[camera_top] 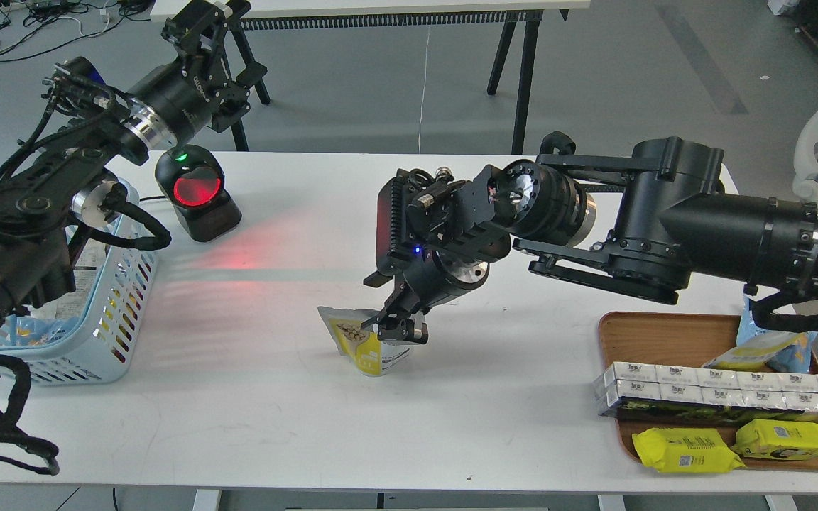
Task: Scan snack and place in basket
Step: 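Set the packet down on the table and retract the right arm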
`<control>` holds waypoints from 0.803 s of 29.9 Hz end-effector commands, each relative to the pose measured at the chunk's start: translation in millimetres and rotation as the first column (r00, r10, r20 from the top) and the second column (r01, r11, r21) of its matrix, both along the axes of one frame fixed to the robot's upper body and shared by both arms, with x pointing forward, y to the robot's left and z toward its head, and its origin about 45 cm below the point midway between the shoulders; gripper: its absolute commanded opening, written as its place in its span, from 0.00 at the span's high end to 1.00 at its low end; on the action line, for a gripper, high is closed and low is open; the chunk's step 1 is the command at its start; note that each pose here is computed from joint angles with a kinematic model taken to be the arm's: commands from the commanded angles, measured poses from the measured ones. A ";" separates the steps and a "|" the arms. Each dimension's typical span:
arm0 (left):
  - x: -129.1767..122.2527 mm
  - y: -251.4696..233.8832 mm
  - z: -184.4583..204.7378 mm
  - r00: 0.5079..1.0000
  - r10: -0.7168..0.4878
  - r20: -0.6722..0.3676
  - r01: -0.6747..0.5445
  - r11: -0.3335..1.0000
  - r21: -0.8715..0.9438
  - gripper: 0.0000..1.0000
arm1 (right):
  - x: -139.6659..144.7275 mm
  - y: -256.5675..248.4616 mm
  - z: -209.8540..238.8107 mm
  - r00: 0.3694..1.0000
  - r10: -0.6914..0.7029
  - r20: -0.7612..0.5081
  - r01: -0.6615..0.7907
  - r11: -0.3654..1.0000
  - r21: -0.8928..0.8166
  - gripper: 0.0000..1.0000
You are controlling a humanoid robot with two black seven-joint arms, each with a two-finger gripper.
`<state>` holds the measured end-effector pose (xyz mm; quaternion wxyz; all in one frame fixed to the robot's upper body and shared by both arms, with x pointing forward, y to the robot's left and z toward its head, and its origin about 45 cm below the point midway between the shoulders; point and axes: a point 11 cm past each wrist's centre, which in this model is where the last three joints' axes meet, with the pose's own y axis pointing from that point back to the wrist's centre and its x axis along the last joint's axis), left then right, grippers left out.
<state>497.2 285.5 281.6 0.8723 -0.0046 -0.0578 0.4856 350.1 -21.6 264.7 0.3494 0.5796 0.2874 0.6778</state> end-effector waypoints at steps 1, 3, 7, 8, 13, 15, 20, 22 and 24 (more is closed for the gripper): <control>0.5 0.4 1.6 1.000 0.000 0.003 0.000 1.000 0.001 0.00 | 24.1 -0.6 27.7 0.996 -0.070 0.053 0.066 0.996 0.063 0.10; 0.5 0.4 1.6 1.000 0.000 0.003 0.000 1.000 0.001 0.00 | 44.6 -7.6 44.3 0.985 -0.169 0.047 0.161 0.978 0.133 0.00; 0.4 2.7 2.2 1.000 0.004 0.004 -0.004 1.000 0.005 0.00 | 84.4 -47.6 82.2 0.920 -0.384 -0.084 0.390 0.871 0.299 0.00; 0.7 3.3 3.2 1.000 0.005 0.006 -0.005 1.000 0.006 0.00 | 92.2 -60.6 90.7 0.894 -0.428 -0.133 0.447 0.829 0.336 0.00; 1.8 3.7 6.7 1.000 0.009 0.013 -0.009 1.000 -0.006 0.00 | 114.5 -126.5 131.3 0.766 -0.536 -0.353 0.641 0.601 0.477 0.00; 4.1 3.0 14.3 1.000 0.005 0.028 -0.005 1.000 0.001 0.00 | 122.5 -157.2 142.3 0.693 -0.542 -0.475 0.718 0.465 0.517 0.00; 9.9 11.0 38.8 0.997 0.017 0.073 -0.018 1.000 0.012 0.00 | 131.4 -225.8 151.7 0.520 -0.471 -0.712 0.845 0.161 0.510 0.00; 10.9 13.9 44.1 0.996 0.030 0.084 -0.029 0.999 -0.015 0.00 | 128.4 -238.9 144.1 0.451 -0.393 -0.801 0.883 0.067 0.464 0.00; 12.2 15.2 51.3 0.994 0.044 0.100 -0.039 0.998 -0.052 0.00 | 128.8 -244.7 141.5 0.404 -0.331 -0.852 0.904 0.003 0.428 0.00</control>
